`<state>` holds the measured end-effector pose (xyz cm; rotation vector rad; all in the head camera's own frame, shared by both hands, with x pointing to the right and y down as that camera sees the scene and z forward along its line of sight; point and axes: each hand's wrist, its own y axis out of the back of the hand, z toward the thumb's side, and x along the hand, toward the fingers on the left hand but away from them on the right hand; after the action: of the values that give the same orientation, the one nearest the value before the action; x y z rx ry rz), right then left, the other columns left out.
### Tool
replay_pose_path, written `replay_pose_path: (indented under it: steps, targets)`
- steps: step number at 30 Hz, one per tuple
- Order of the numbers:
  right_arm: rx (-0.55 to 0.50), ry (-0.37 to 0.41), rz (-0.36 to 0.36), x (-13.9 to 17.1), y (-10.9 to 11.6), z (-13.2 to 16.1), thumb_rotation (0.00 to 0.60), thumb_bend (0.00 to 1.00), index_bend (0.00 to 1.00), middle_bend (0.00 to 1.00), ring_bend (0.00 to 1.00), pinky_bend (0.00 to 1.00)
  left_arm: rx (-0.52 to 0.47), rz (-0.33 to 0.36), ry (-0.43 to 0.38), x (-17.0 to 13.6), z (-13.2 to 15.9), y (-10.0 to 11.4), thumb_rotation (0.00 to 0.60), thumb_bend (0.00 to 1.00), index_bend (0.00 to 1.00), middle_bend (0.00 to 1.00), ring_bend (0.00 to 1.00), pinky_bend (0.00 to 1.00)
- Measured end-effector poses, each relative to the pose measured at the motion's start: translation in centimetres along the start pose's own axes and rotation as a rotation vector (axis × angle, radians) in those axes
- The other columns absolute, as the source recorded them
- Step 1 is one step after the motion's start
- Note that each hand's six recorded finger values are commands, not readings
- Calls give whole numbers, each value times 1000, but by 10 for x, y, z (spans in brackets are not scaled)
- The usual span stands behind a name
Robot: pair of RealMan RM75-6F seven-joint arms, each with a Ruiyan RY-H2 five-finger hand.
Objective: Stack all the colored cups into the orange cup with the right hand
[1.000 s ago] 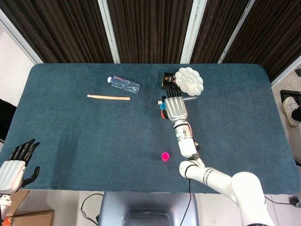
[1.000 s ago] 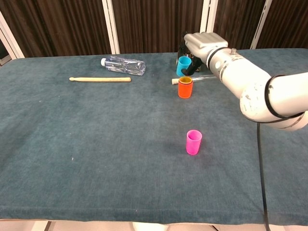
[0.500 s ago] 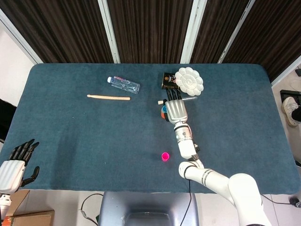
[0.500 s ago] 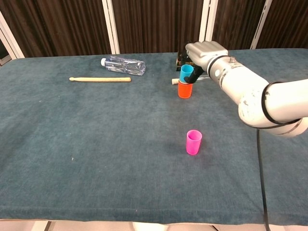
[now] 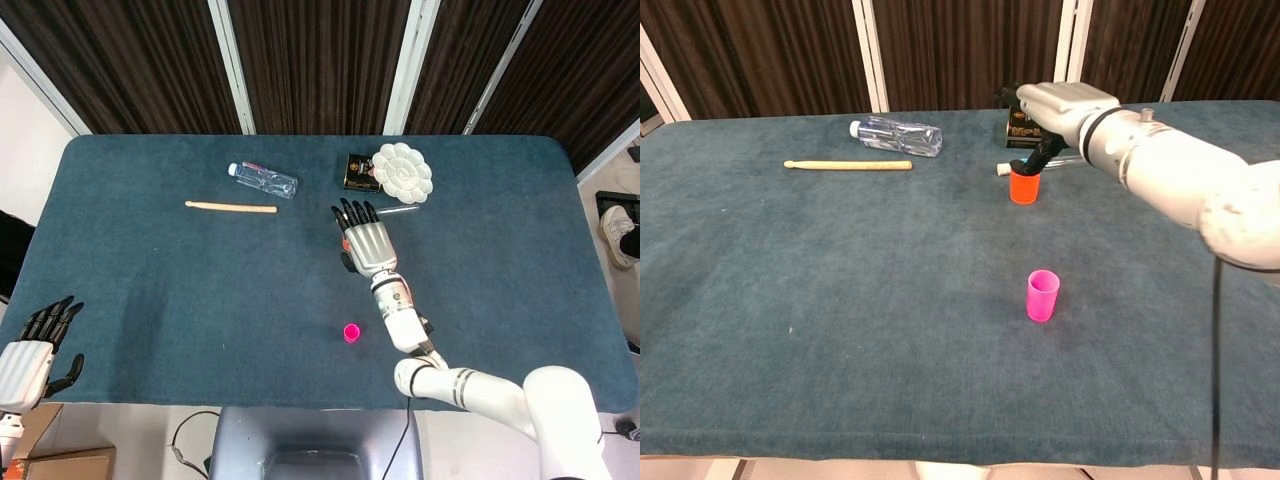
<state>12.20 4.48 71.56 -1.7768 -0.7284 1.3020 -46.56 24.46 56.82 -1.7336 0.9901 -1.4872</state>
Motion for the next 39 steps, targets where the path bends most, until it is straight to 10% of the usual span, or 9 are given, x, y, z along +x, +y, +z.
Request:
replay_pose_path:
  steps: [15, 39]
  targets:
    - [19, 255, 269, 134, -23, 5, 600, 437, 265, 0, 0, 0, 1, 5, -20, -5, 6, 0, 600, 459, 0, 0, 0, 117]
    - [45, 227, 311, 122, -62, 4, 600, 437, 518, 0, 0, 0, -12, 9, -19, -6, 4, 3, 600, 459, 0, 0, 0, 117]
